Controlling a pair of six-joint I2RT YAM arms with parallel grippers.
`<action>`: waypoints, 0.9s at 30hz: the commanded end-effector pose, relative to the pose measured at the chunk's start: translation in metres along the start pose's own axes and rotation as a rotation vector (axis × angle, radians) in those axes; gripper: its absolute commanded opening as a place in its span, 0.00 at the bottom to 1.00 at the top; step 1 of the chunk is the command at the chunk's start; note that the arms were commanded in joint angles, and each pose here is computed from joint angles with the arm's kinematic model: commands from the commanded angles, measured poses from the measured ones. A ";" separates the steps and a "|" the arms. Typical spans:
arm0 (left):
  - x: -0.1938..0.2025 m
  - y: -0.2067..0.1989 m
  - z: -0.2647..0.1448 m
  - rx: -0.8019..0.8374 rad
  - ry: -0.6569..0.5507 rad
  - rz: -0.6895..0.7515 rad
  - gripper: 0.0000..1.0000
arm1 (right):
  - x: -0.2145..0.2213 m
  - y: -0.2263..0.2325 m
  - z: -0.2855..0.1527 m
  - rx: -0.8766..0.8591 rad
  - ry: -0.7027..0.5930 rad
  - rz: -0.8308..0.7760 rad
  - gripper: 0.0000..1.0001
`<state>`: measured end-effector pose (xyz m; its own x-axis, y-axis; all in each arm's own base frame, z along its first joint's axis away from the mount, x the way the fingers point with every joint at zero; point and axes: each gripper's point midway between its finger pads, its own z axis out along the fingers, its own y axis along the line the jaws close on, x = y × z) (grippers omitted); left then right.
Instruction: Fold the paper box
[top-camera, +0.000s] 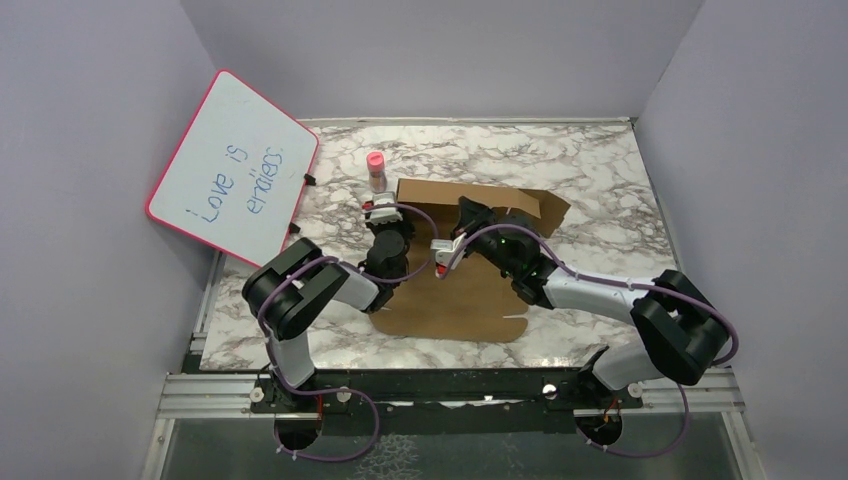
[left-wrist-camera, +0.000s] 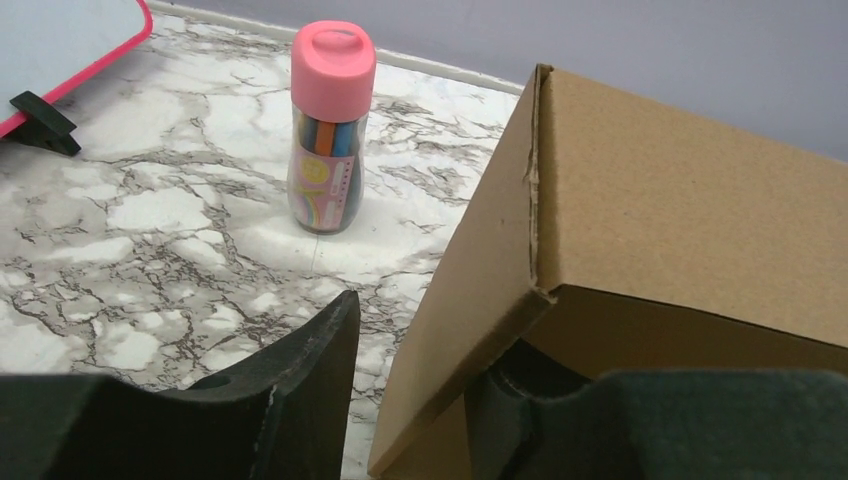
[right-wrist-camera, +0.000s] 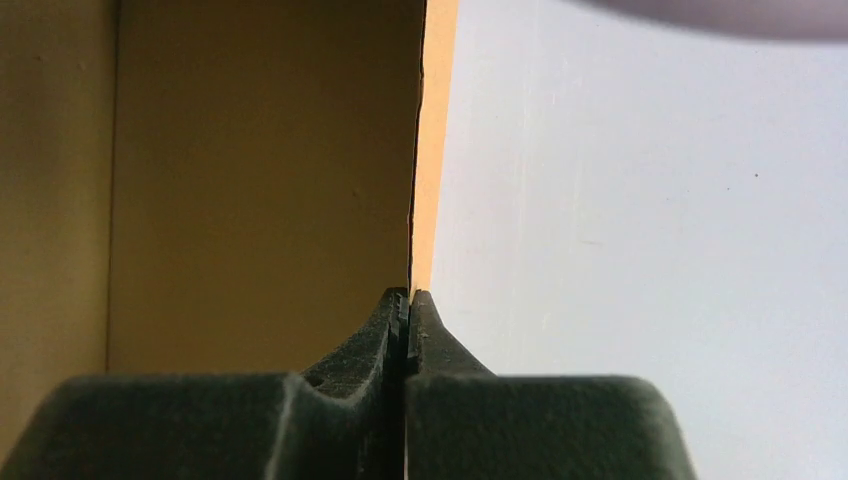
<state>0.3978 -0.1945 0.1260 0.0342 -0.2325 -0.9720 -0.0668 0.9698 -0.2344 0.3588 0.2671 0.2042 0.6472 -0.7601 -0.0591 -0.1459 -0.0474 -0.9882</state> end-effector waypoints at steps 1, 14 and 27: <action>-0.015 0.006 0.000 -0.001 -0.016 -0.047 0.44 | 0.001 0.005 -0.001 -0.044 0.001 0.050 0.05; -0.009 0.011 -0.024 0.074 0.101 -0.035 0.69 | -0.020 -0.046 -0.012 0.038 -0.101 0.292 0.30; -0.015 0.015 -0.076 0.213 0.257 -0.110 0.82 | -0.030 -0.048 -0.023 0.013 -0.132 0.544 0.50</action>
<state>0.3373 -0.1747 0.1514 -0.1156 -0.3348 -0.9352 0.0767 0.9357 -0.3445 0.3339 0.2698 0.2448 0.5796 -0.6448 -0.4982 -0.4202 0.2873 -0.8607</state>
